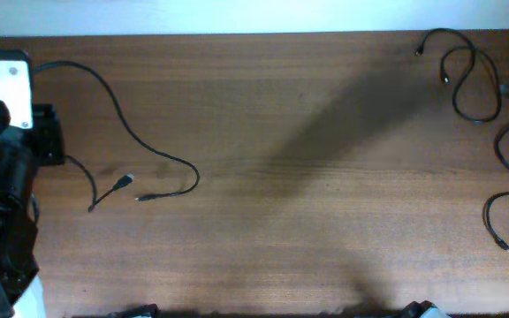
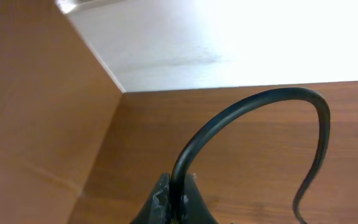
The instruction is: Untangle cables
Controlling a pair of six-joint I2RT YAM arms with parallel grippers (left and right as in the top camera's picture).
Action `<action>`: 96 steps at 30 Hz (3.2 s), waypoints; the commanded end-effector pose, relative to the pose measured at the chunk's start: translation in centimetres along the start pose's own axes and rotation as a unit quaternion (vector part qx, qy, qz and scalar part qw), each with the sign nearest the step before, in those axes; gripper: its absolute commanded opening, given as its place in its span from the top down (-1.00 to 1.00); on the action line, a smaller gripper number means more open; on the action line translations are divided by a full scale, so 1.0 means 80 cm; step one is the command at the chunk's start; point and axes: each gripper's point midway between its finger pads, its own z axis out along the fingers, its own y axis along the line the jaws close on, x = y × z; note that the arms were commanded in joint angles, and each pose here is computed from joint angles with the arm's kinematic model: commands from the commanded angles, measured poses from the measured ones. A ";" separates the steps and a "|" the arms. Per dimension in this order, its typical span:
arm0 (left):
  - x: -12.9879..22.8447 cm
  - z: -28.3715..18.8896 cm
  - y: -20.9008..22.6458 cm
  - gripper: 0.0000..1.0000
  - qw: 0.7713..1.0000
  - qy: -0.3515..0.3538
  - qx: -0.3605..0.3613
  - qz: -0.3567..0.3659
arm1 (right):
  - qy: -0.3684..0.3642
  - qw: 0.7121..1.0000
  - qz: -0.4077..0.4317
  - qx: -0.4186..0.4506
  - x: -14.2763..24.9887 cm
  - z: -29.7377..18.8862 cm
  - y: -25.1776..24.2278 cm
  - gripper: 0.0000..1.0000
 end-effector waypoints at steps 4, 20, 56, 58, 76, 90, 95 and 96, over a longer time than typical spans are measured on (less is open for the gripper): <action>-0.014 0.020 -0.052 1.00 0.994 -0.012 0.110 0.010 | -0.034 0.993 -0.070 -0.087 -0.033 -0.023 0.099 -0.97; -0.098 0.034 -0.297 1.00 0.932 -0.118 0.332 0.089 | 0.043 0.979 -0.085 -0.181 0.014 -0.028 0.193 -0.97; -0.064 0.040 -0.482 -0.98 0.894 -0.071 0.391 0.205 | 0.048 0.958 -0.179 -0.217 0.027 -0.038 0.262 -0.97; -0.078 0.033 -0.466 -0.98 0.902 -0.077 0.375 0.202 | 0.039 0.952 -0.179 -0.246 0.025 -0.046 0.277 -0.97; -0.116 -0.028 -0.320 -0.98 0.944 -0.070 0.250 0.203 | 0.180 0.874 -0.312 -0.327 0.176 0.002 0.436 -0.97; -0.116 -0.016 -0.302 -0.98 0.953 -0.061 0.221 0.199 | 0.346 0.775 -0.357 -0.390 0.327 -0.049 0.497 -0.97; -0.116 -0.016 -0.302 -0.97 0.953 -0.061 0.221 0.199 | 0.373 0.730 -0.398 -0.411 0.356 -0.098 0.513 -0.97; -0.115 -0.016 -0.302 -0.98 0.953 -0.060 0.221 0.200 | 0.372 0.727 -0.402 -0.414 0.358 -0.102 0.516 -0.97</action>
